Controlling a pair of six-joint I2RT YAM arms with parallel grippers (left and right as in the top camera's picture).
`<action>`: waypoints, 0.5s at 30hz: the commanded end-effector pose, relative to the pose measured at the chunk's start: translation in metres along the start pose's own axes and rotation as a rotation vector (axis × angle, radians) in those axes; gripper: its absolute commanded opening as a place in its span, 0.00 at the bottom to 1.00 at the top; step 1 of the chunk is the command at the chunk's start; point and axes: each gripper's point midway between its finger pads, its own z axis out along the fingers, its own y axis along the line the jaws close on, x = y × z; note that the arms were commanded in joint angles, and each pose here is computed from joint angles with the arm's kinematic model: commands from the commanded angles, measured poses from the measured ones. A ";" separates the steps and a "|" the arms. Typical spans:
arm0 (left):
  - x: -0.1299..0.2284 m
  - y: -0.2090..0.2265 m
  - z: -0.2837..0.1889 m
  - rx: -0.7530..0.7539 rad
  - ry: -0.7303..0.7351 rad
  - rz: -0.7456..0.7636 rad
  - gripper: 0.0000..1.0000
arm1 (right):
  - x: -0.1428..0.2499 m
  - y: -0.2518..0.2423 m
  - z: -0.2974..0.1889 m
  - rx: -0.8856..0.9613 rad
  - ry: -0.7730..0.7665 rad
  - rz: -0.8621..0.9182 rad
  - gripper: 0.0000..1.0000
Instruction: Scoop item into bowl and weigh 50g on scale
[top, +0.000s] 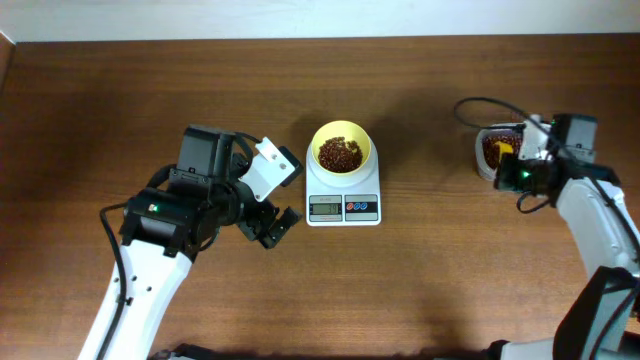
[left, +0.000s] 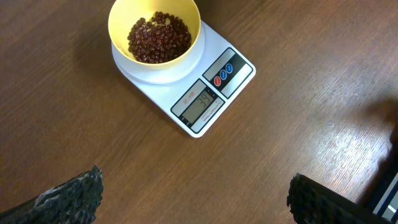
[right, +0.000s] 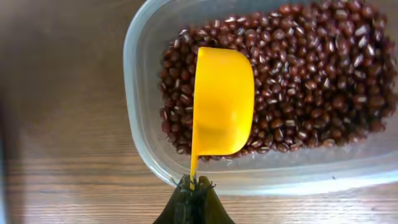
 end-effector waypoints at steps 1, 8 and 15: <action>-0.007 0.002 -0.006 -0.011 -0.023 0.019 0.99 | -0.003 -0.003 -0.010 -0.155 -0.017 0.193 0.04; -0.007 0.002 -0.006 -0.011 -0.023 0.019 0.99 | -0.010 -0.019 -0.026 -0.295 -0.070 0.302 0.04; -0.007 0.002 -0.006 -0.011 -0.023 0.019 0.99 | -0.013 -0.022 -0.036 -0.379 -0.098 0.344 0.04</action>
